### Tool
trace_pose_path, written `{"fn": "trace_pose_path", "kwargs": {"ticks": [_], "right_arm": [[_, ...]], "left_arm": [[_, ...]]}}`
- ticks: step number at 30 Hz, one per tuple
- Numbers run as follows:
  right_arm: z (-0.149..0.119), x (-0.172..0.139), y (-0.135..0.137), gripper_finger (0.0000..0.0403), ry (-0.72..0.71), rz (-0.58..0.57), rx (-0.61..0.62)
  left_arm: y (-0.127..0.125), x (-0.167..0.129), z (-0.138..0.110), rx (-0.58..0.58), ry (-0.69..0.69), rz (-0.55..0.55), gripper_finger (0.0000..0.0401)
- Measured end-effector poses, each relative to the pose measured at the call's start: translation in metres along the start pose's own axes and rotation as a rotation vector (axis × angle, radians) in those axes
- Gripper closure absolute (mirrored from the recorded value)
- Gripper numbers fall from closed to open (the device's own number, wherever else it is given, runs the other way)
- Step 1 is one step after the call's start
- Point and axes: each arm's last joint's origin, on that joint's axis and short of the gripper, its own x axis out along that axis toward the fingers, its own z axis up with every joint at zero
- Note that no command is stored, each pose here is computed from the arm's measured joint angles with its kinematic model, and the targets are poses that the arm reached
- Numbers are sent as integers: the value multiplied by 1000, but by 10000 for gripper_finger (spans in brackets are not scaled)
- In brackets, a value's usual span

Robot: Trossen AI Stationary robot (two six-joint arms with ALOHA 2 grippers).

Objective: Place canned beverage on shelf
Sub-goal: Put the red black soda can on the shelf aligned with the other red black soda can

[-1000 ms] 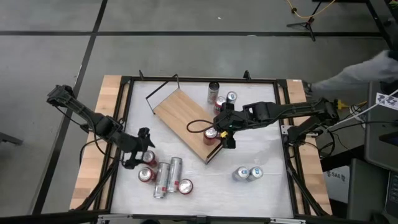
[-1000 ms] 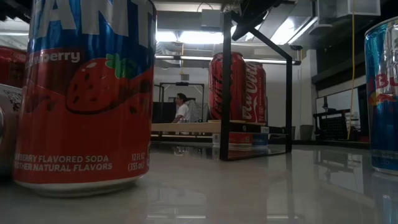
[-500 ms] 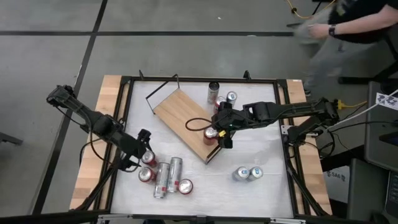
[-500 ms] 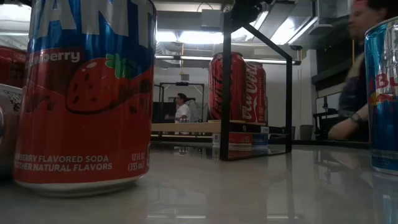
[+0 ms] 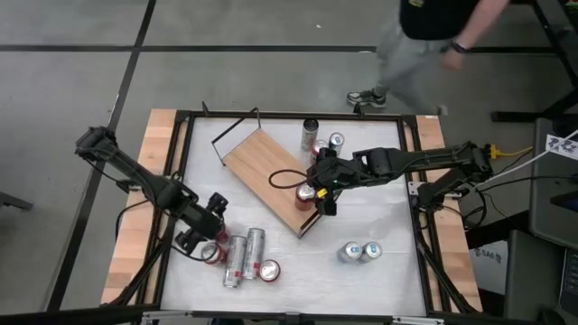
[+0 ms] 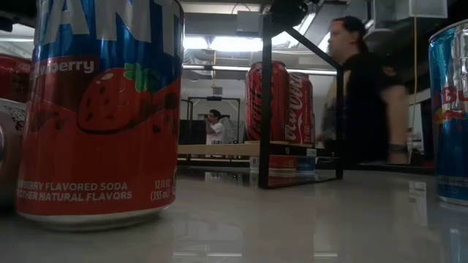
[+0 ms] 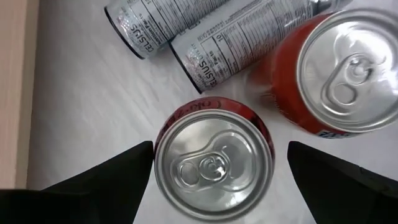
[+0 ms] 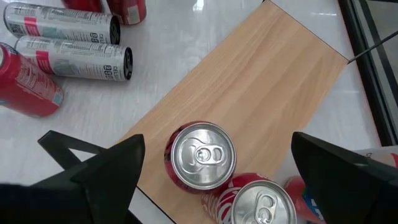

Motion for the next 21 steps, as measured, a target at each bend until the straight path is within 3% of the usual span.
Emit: {"fn": "trace_pose_path", "kwargs": {"ticks": [21], "right_arm": [[0, 0, 0, 8, 0, 0, 2]], "left_arm": [[0, 4, 2, 2, 9, -3, 37]]}}
